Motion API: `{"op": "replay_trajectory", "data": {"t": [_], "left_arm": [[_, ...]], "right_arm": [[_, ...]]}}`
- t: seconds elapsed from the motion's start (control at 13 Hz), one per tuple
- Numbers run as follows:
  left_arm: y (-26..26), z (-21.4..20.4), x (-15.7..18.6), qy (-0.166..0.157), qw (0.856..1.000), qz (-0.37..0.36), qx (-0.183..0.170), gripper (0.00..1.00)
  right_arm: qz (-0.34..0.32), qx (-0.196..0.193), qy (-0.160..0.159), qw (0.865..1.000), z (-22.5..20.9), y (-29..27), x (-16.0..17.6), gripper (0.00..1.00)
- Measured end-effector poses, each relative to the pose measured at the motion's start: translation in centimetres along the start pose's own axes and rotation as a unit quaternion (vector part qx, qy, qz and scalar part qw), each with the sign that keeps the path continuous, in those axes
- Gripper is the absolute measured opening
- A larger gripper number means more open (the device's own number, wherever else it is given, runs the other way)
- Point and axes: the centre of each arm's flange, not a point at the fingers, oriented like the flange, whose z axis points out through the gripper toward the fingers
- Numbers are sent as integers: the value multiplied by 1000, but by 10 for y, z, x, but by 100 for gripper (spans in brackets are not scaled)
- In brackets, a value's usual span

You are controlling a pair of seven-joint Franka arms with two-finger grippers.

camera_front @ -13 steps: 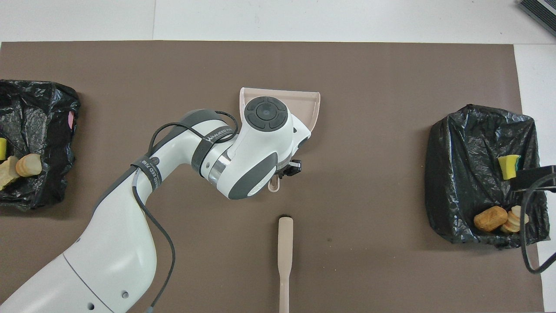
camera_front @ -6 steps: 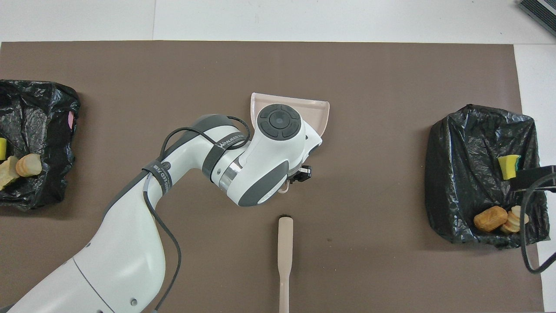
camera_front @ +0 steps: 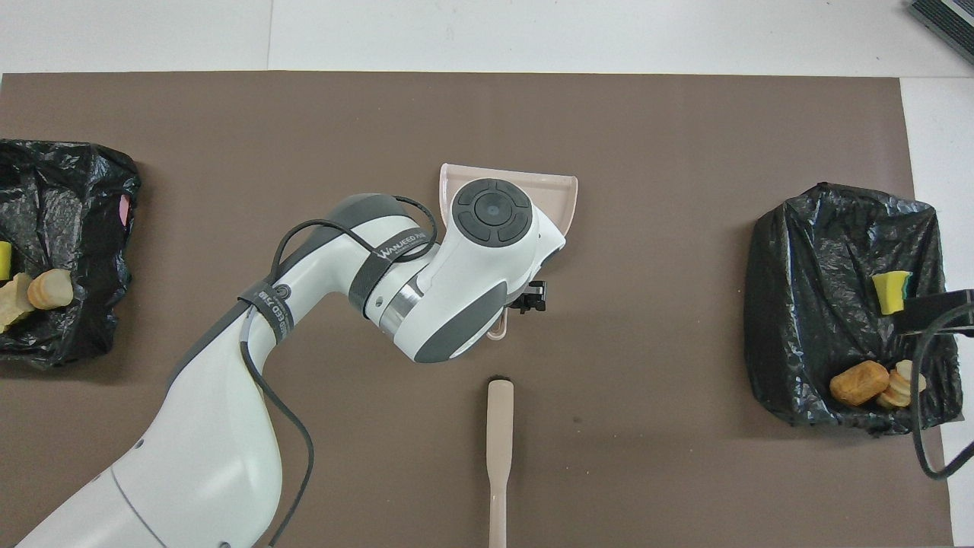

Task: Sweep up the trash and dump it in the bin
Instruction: 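Bring the dustpan back over the mat with the left gripper, then set the dustpan on the mat and withdraw the left gripper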

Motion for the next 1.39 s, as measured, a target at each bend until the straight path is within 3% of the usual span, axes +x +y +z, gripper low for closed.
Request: {"op": "replay_trajectory", "data": {"t": [0.31,0.54,0.92,1.39], "left_arm": [[-55,-47,-9,6,998,-31,55,100],[-104,-68,-13,17,997,-19,76,100],[-224,-149,-43,38,998,7,50,100],[-320,-189,-61,34,998,37,41,100]], "right_arm": [[0,0,0,1000,0,0,0,100],[0,0,0,1000,0,0,0,100],[0,0,0,1000,0,0,0,100],[0,0,0,1000,0,0,0,100]]}}
